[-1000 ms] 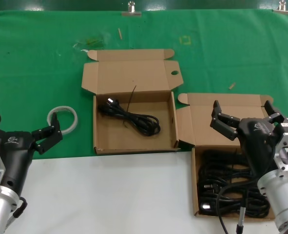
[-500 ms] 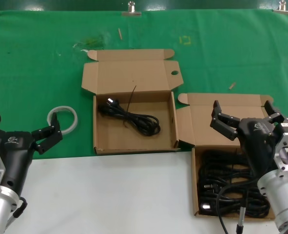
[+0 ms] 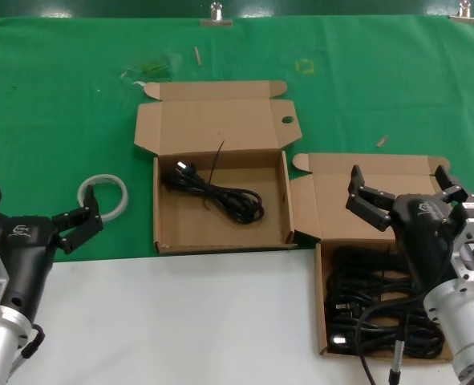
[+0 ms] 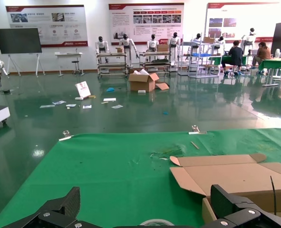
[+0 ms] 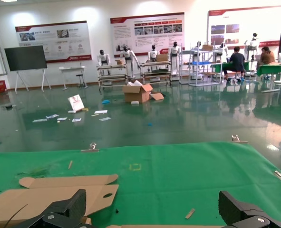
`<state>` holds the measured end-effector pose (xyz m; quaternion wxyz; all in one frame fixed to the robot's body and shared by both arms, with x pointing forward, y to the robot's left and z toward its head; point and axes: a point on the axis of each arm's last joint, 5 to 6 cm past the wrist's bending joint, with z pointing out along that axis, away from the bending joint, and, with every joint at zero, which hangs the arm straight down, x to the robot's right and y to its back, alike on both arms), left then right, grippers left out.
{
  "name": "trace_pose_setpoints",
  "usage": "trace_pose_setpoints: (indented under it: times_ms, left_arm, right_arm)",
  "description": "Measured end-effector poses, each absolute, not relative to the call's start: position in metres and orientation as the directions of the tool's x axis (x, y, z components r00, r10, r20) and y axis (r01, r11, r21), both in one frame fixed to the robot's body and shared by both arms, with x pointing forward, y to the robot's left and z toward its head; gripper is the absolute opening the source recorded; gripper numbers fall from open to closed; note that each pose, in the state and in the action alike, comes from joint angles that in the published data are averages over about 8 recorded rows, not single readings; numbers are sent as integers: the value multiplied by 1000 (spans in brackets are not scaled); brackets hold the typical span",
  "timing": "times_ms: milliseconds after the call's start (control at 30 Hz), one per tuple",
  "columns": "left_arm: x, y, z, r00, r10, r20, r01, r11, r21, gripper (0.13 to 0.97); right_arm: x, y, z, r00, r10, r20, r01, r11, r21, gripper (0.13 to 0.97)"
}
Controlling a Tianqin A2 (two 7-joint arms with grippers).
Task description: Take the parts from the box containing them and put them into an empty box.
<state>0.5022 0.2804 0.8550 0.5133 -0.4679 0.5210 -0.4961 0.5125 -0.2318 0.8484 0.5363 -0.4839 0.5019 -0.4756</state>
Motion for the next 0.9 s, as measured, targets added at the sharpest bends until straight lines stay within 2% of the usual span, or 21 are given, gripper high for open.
trace_pose_setpoints:
  times_ms: [900]
  left_arm:
    - [502, 280, 855, -35, -997, -71, 22, 70, -997, 965]
  right_arm:
    - [513, -232, 848, 44, -996, -78, 24, 79, -997, 966]
